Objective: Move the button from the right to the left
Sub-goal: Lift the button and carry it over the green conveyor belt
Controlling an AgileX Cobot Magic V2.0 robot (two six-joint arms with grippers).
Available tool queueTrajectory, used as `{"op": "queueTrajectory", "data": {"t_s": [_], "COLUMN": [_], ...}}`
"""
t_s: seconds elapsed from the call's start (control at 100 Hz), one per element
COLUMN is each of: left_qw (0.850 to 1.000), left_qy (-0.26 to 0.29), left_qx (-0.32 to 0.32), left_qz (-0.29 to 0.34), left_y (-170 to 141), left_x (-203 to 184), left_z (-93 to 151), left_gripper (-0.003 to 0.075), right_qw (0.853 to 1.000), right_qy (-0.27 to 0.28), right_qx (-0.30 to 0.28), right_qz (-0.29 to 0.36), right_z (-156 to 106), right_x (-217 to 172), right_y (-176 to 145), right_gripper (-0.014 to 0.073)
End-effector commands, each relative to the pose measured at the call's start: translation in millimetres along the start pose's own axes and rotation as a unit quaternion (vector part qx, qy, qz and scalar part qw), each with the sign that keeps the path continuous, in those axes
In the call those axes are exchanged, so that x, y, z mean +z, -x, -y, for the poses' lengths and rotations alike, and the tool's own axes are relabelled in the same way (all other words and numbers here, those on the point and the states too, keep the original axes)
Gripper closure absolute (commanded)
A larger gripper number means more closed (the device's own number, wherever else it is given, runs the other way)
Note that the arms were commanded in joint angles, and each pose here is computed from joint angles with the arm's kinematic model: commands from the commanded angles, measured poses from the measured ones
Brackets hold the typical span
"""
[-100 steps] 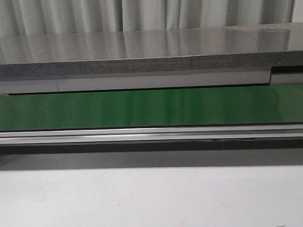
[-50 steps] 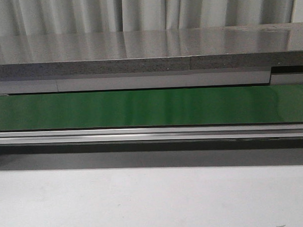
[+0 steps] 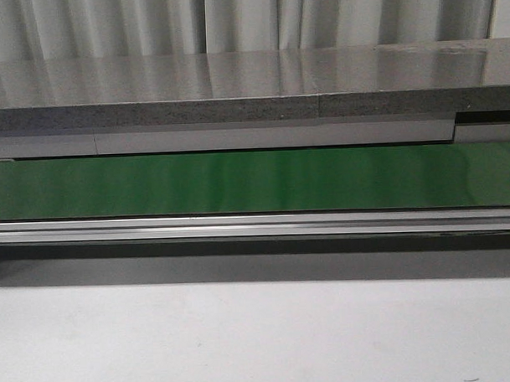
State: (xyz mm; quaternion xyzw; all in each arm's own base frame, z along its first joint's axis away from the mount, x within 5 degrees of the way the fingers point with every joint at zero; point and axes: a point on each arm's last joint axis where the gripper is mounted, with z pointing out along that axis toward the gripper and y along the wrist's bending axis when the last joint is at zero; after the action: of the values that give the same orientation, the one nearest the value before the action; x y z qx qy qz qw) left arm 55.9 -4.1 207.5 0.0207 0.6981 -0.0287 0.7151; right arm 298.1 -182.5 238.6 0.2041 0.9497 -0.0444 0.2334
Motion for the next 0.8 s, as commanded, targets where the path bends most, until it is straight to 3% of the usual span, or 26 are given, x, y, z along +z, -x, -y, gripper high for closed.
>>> {"op": "queueTrajectory", "data": {"t_s": [0.0, 0.18, 0.41, 0.57, 0.79], "left_qw": [0.999, 0.999, 0.999, 0.999, 0.999], "left_qy": [0.004, 0.004, 0.004, 0.004, 0.004], "left_qx": [-0.005, -0.005, -0.005, -0.005, -0.005], "left_qz": [0.036, 0.036, 0.036, 0.036, 0.036], "left_y": [-6, -6, -6, -6, -6], "left_x": [-1, -1, -1, -1, -1], "left_z": [-1, -1, -1, -1, -1], "left_gripper": [0.074, 0.074, 0.074, 0.074, 0.074], "right_qw": [0.999, 0.997, 0.991, 0.992, 0.992], "right_qy": [0.012, 0.045, 0.085, 0.09, 0.099], "right_qx": [0.005, -0.031, -0.097, -0.087, -0.063], "right_qz": [0.047, 0.047, 0.026, 0.034, -0.037], "right_z": [-6, -38, -85, -93, -95], "right_x": [-42, -74, -75, -70, -49], "right_y": [7, 1, -6, -4, -11], "right_gripper": [0.0447, 0.0447, 0.0447, 0.0447, 0.0447]}}
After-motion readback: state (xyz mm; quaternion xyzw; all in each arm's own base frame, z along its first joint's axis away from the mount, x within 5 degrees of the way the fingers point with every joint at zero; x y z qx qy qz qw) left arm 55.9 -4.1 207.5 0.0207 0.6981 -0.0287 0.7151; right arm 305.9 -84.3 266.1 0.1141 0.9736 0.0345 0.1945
